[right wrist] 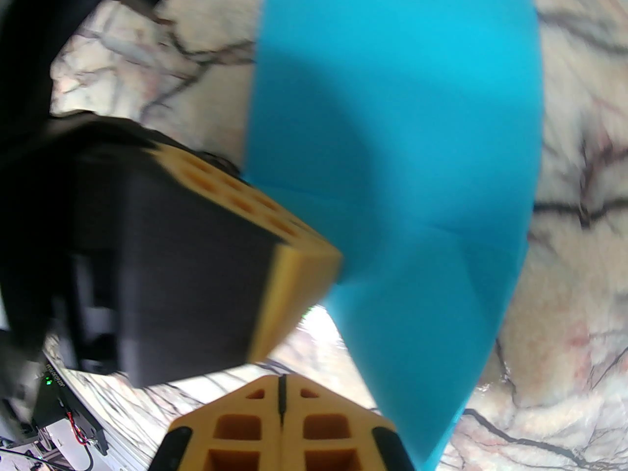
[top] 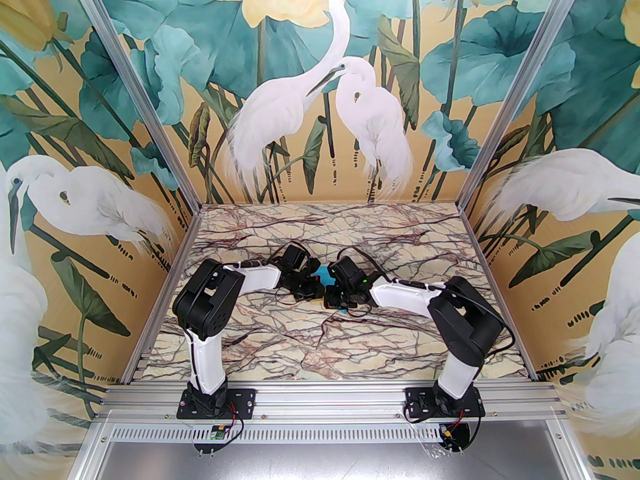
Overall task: Fold a paper plane with a square sheet of paper (fold left side to right side)
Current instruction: Third fold the triangle at the center of the table.
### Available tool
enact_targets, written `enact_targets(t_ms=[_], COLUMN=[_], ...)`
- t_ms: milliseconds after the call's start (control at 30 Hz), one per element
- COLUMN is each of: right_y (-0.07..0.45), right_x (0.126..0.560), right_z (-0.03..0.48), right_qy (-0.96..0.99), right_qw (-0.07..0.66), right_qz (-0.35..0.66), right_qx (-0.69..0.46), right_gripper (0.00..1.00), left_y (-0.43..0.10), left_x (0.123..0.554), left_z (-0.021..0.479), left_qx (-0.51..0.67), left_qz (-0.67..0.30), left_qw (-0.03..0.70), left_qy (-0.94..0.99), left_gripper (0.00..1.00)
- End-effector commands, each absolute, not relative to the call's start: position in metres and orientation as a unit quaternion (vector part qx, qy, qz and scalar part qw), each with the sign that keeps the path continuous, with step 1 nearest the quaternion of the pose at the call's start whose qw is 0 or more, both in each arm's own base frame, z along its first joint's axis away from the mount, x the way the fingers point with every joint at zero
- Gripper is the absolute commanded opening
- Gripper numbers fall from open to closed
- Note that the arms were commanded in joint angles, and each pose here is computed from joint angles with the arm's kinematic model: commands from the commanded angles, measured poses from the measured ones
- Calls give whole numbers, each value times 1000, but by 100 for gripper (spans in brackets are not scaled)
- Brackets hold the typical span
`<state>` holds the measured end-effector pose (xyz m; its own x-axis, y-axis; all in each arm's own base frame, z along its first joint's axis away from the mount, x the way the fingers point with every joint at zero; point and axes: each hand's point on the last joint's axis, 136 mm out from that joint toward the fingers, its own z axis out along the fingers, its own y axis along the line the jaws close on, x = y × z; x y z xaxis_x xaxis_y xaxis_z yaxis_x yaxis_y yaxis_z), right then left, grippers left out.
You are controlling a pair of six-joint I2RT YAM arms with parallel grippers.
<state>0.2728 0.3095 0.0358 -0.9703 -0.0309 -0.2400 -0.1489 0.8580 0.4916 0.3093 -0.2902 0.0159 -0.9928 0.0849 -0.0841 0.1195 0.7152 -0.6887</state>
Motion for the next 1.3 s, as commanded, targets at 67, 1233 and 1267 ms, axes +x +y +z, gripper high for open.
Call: enact_targets(t_ms=[67,1233,1267], right_y=[299,275,272], right_x=[269,254,253], right_z=[21,4,3], right_qy=[964,975,976], right_qw=[107,56,53], right_qz=[240,215,213], right_qx=[-28,-12,-7], right_gripper=[0,0,0], left_y=[-270,-267,-266], left_x=[294,294,293], left_z=[-13,-16,-16], left_qx=[43,43,43], left_qz=[-316,-306,-305], left_qw=[-5,-4,-5], left_qy=[948,951,951], left_gripper=[0,0,0])
